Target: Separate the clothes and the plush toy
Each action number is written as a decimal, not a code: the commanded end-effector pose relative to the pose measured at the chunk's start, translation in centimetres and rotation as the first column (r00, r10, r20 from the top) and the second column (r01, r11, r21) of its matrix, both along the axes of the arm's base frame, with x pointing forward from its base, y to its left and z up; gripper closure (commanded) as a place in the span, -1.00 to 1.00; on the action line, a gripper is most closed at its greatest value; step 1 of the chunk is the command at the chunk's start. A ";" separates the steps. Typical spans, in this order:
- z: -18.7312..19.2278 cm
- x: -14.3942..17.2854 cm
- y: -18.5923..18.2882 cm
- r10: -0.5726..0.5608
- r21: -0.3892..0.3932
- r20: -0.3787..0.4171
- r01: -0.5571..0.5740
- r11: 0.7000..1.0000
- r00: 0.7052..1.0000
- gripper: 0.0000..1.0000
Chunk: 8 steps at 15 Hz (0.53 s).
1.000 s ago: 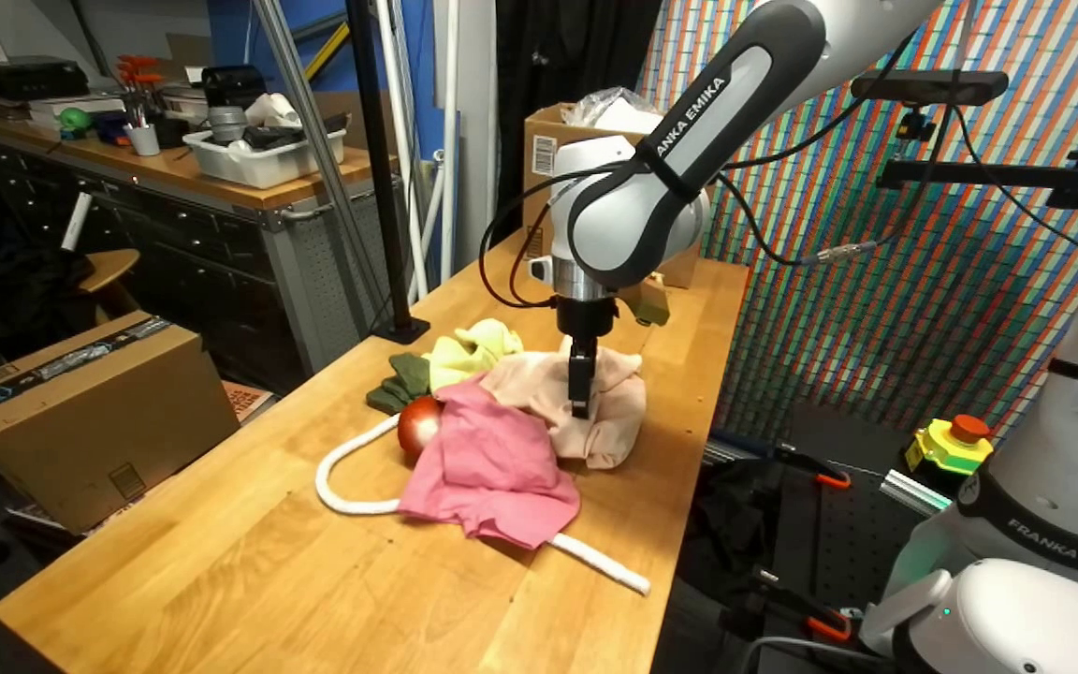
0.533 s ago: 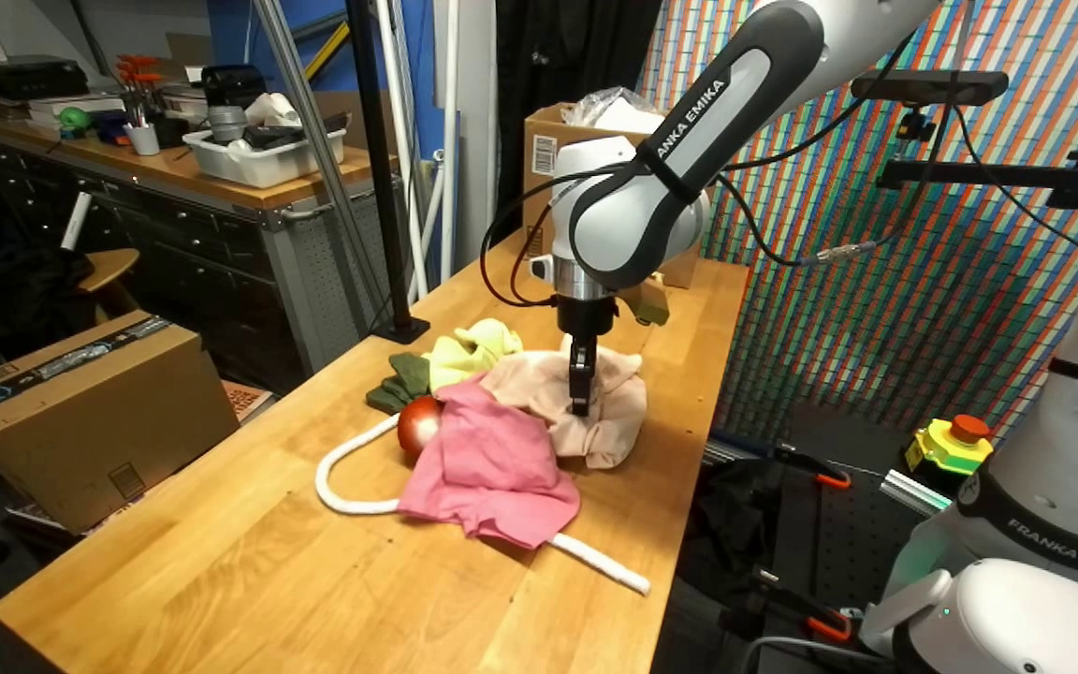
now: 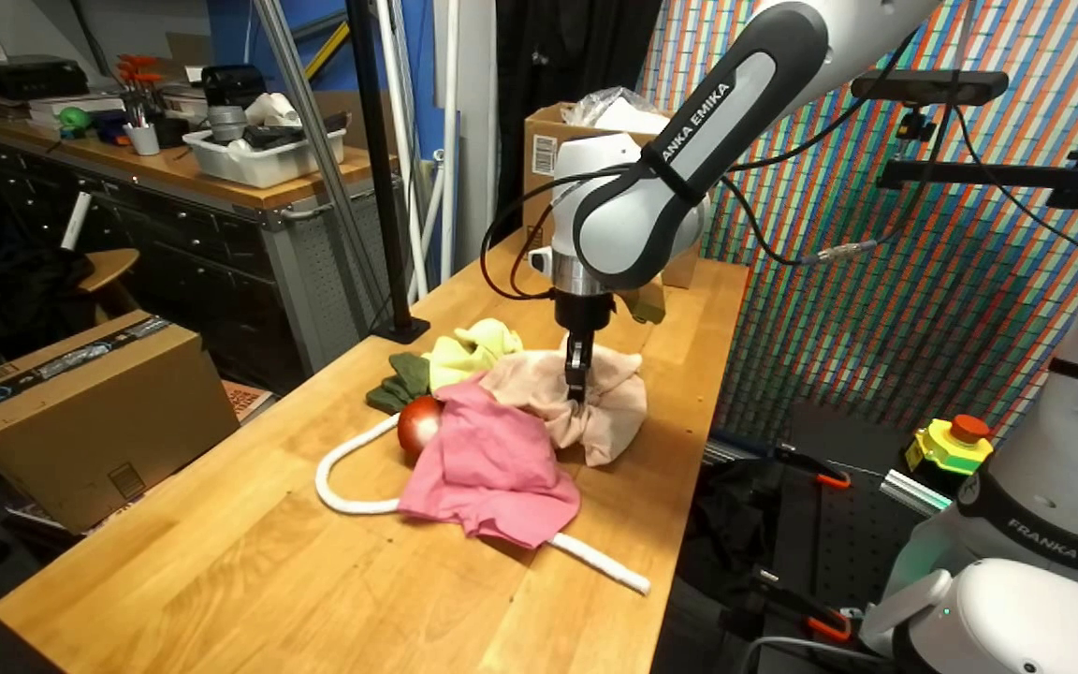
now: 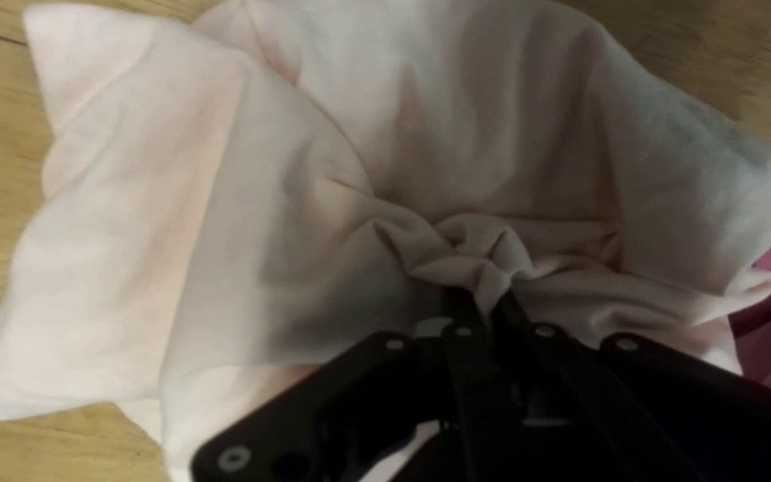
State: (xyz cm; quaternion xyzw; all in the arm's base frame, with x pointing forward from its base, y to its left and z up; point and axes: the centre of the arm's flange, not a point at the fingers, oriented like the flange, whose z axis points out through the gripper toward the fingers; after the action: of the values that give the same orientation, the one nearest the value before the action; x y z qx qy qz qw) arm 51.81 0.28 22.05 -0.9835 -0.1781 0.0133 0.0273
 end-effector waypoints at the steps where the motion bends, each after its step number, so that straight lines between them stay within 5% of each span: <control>1: 2.1 -0.3 -1.2 -0.062 -0.063 0.078 0.067 0.996 0.995 0.94; 8: 5.9 -1.4 -5.0 -0.189 -0.204 0.195 0.228 0.952 0.962 0.93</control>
State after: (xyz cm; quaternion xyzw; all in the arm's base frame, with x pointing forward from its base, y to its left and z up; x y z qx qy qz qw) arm 52.05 -4.01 25.82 -0.9922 -0.1039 -0.0339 -0.0594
